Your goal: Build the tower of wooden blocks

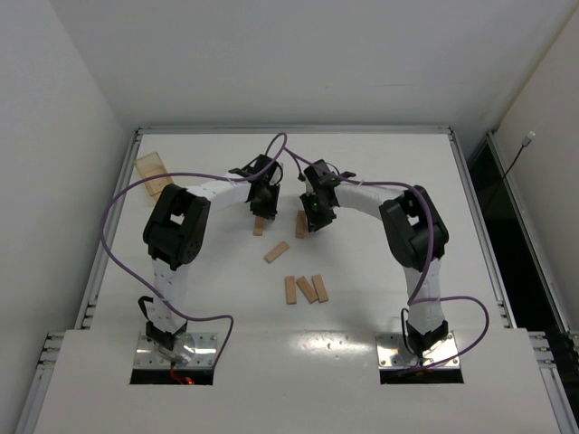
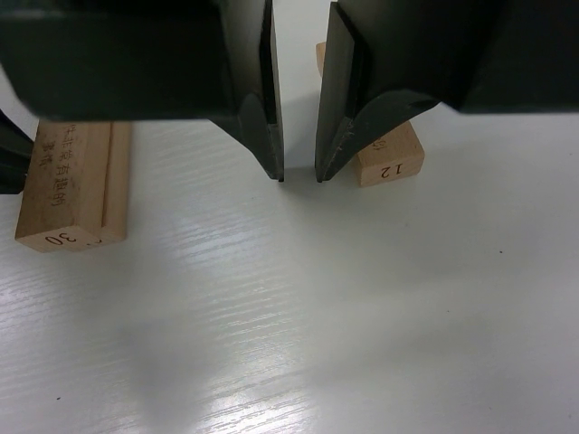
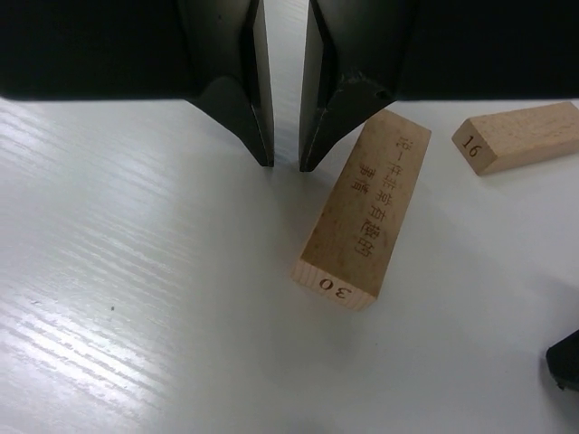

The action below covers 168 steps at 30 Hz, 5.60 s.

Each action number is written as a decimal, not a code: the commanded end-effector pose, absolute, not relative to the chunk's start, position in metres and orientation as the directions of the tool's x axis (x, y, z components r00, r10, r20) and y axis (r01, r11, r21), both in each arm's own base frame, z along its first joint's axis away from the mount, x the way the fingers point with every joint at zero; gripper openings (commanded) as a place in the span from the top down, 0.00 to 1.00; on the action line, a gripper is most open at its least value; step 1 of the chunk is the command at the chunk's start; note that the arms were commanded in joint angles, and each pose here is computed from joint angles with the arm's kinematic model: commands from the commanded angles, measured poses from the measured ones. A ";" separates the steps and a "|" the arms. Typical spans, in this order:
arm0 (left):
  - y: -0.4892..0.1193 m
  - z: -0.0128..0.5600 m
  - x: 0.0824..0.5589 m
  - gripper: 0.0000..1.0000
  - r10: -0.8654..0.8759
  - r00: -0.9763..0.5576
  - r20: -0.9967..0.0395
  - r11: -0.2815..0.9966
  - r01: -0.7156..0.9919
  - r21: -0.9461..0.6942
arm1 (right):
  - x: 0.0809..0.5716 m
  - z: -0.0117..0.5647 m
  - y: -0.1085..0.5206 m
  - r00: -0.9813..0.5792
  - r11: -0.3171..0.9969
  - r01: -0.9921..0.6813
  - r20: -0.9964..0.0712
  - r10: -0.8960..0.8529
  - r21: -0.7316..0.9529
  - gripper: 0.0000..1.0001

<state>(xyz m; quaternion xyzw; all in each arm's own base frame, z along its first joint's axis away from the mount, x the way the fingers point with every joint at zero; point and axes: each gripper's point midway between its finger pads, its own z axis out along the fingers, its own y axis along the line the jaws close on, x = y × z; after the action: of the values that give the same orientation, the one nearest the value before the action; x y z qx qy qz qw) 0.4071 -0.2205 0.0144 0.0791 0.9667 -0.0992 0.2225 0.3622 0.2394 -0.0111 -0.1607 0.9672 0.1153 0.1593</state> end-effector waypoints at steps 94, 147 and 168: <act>-0.245 0.104 0.357 1.00 -0.138 -0.855 -0.500 0.982 -0.054 -0.179 | 0.385 0.085 0.045 -0.796 0.996 -0.079 -0.604 -0.032 0.051 0.56; -0.329 0.066 0.388 1.00 -0.045 -0.869 -0.492 0.986 0.040 -0.160 | 0.383 0.078 0.047 -0.798 0.995 -0.084 -0.602 -0.032 0.058 0.28; -0.332 0.056 0.391 0.75 -0.016 -0.871 -0.491 0.986 0.067 -0.152 | 0.381 0.073 0.050 -0.804 0.993 -0.095 -0.594 -0.033 0.073 0.28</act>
<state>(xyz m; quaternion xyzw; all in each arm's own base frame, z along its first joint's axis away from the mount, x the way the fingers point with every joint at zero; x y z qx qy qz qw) 0.3871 -0.3168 0.0456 0.0038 0.9690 -0.0642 0.2384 0.3723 0.0475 0.0598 -0.0359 0.9571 0.0395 0.2848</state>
